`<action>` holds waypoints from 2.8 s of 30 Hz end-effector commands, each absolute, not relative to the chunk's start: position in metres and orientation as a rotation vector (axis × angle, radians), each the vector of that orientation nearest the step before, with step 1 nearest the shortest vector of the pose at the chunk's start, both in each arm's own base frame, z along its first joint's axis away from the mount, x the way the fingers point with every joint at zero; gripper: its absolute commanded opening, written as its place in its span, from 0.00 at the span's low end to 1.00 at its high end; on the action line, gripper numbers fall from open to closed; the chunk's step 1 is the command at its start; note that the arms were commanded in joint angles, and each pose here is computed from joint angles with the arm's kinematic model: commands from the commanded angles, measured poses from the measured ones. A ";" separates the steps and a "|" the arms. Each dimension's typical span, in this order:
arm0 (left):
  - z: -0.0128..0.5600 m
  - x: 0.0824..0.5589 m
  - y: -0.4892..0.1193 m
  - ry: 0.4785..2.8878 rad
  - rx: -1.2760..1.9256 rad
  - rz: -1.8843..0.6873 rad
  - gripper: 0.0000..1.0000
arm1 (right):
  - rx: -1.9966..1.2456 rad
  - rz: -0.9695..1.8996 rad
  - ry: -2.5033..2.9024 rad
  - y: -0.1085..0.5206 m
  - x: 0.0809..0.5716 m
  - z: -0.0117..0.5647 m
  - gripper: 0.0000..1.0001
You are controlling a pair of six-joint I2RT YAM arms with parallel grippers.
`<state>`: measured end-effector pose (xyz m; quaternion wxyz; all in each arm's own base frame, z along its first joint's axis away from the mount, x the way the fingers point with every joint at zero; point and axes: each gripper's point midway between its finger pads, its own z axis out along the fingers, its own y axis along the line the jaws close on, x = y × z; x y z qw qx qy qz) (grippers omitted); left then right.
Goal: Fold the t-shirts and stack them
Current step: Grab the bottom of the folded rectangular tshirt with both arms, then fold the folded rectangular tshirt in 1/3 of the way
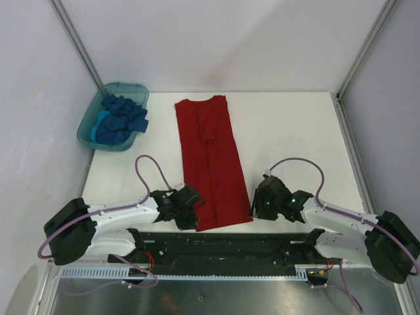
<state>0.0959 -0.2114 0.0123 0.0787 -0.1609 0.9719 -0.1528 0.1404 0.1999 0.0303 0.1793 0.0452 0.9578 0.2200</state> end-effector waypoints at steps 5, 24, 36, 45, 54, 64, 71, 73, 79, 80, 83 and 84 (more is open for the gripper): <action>0.004 0.092 -0.198 2.912 -0.464 -0.373 0.00 | 0.150 0.637 2.694 0.211 0.151 0.027 0.42; 0.017 0.083 -0.204 2.902 -0.404 -0.498 0.00 | 0.095 0.623 2.692 0.212 0.128 0.036 0.00; 0.068 0.134 -0.218 2.698 -0.399 -0.600 0.00 | 0.086 0.651 2.530 0.216 0.175 0.099 0.00; 0.095 0.255 -0.202 2.512 -0.487 -0.470 0.00 | 0.127 0.654 2.434 0.254 0.284 0.112 0.00; 0.092 0.357 -0.185 2.436 -0.605 -0.381 0.00 | 0.231 0.635 2.370 0.278 0.403 0.101 0.00; 0.078 0.418 -0.181 2.441 -0.655 -0.395 0.00 | 0.290 0.608 2.366 0.282 0.458 0.089 0.00; 0.077 0.430 -0.179 2.445 -0.638 -0.418 0.00 | 0.309 0.616 2.329 0.274 0.468 0.105 0.00; 0.078 0.434 -0.179 2.448 -0.627 -0.428 0.00 | 0.315 0.618 2.321 0.273 0.471 0.105 0.00; 0.079 0.446 -0.175 2.439 -0.612 -0.443 0.00 | 0.326 0.648 2.320 0.270 0.479 0.103 0.00; 0.077 0.448 -0.175 2.445 -0.605 -0.451 0.00 | 0.327 0.651 2.323 0.269 0.481 0.101 0.00; 0.073 0.452 -0.177 2.464 -0.590 -0.481 0.00 | 0.323 0.649 2.322 0.267 0.485 0.100 0.00; 0.072 0.453 -0.176 2.467 -0.591 -0.483 0.00 | 0.321 0.650 2.319 0.266 0.486 0.100 0.00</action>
